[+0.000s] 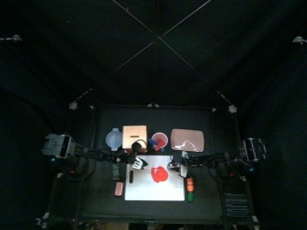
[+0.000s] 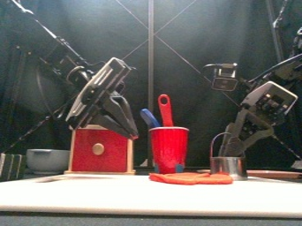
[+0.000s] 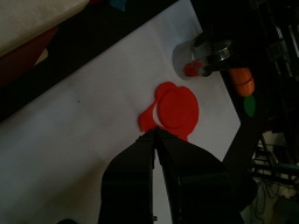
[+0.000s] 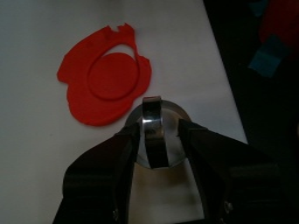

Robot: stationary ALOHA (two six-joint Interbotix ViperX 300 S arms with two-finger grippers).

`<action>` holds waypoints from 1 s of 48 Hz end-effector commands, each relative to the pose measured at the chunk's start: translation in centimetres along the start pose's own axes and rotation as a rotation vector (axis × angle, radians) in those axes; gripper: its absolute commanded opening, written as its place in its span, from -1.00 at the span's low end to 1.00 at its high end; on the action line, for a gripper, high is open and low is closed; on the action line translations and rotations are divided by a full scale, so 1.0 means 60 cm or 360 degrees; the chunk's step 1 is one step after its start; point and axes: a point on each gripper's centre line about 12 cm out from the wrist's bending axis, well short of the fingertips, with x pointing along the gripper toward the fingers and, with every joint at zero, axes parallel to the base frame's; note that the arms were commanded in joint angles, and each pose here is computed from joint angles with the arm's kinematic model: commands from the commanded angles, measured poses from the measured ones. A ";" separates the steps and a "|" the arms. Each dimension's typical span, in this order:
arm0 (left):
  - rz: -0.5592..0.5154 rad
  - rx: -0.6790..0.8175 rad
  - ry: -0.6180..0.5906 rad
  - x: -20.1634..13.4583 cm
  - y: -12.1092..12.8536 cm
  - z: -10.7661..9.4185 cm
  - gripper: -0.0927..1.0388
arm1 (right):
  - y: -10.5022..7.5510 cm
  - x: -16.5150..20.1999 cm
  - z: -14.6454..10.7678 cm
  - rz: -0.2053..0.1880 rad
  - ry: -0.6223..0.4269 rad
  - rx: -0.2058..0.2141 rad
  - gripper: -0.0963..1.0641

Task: Get the cutter from the drawer then cut the dough then place the extra dough in the bowl
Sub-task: Place the extra dough in the bowl

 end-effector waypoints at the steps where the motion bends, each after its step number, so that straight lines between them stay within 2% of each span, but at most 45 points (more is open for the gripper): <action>1: -0.0068 0.0323 0.0009 0.016 -0.029 0.012 0.21 | 0.000 -0.002 0.014 0.0002 -0.0044 0.0006 0.52; 8: -0.0079 0.0494 0.0068 0.044 -0.040 0.012 0.55 | 0.002 -0.002 0.012 0.0007 -0.0028 0.0014 0.52; 13: -0.0068 0.0720 0.0078 0.048 -0.034 0.006 0.71 | 0.002 -0.002 0.011 0.0007 -0.0024 0.0011 0.52; 19: -0.0089 0.0771 0.0055 0.051 -0.047 0.013 0.71 | 0.002 0.000 0.009 0.0005 -0.0014 0.0011 0.52; 24: -0.0107 0.0920 0.0077 0.063 -0.058 0.005 0.71 | 0.002 0.003 0.006 0.0002 0.0000 0.0008 0.52; 40: -0.0177 0.1811 0.0074 0.066 -0.086 -0.023 0.71 | 0.002 0.006 0.002 0.0000 0.0017 0.0010 0.52; 48: -0.0182 0.2081 0.0043 0.074 -0.091 -0.020 0.72 | 0.002 0.007 0.001 0.0000 0.0020 0.0008 0.52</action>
